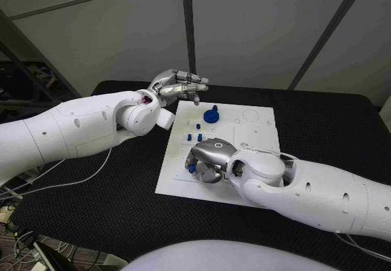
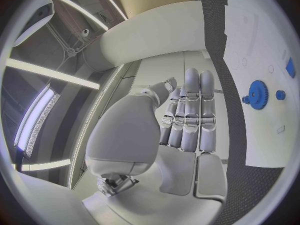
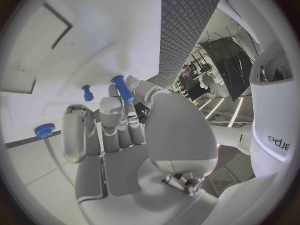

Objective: Assemble the parts on the task board

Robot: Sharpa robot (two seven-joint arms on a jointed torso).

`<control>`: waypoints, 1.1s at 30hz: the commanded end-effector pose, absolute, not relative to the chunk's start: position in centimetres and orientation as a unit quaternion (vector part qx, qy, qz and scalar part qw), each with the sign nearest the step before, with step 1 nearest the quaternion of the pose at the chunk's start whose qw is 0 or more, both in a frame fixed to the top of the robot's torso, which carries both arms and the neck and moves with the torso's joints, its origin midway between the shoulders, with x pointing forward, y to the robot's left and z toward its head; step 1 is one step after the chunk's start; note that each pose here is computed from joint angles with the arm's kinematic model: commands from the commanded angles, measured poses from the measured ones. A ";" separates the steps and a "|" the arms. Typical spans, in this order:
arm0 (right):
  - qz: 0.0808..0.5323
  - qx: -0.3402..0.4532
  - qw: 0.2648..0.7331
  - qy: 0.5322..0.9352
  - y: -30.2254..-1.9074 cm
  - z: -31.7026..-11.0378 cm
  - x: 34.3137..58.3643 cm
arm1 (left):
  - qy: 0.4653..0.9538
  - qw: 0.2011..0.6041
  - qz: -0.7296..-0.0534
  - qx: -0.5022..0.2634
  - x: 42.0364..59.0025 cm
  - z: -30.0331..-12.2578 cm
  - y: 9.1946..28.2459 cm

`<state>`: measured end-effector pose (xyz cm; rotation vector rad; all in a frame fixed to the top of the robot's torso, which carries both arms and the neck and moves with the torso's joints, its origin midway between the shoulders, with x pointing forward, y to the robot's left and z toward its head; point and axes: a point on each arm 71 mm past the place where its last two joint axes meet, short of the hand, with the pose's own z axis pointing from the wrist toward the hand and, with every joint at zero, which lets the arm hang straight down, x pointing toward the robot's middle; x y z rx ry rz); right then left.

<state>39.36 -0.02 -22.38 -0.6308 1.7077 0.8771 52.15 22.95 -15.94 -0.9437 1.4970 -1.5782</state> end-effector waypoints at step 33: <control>0.405 0.002 0.574 0.712 -12.9 -18.6 41.2 | 0.583 0.365 -0.618 -0.380 52.1 -16.1 23.3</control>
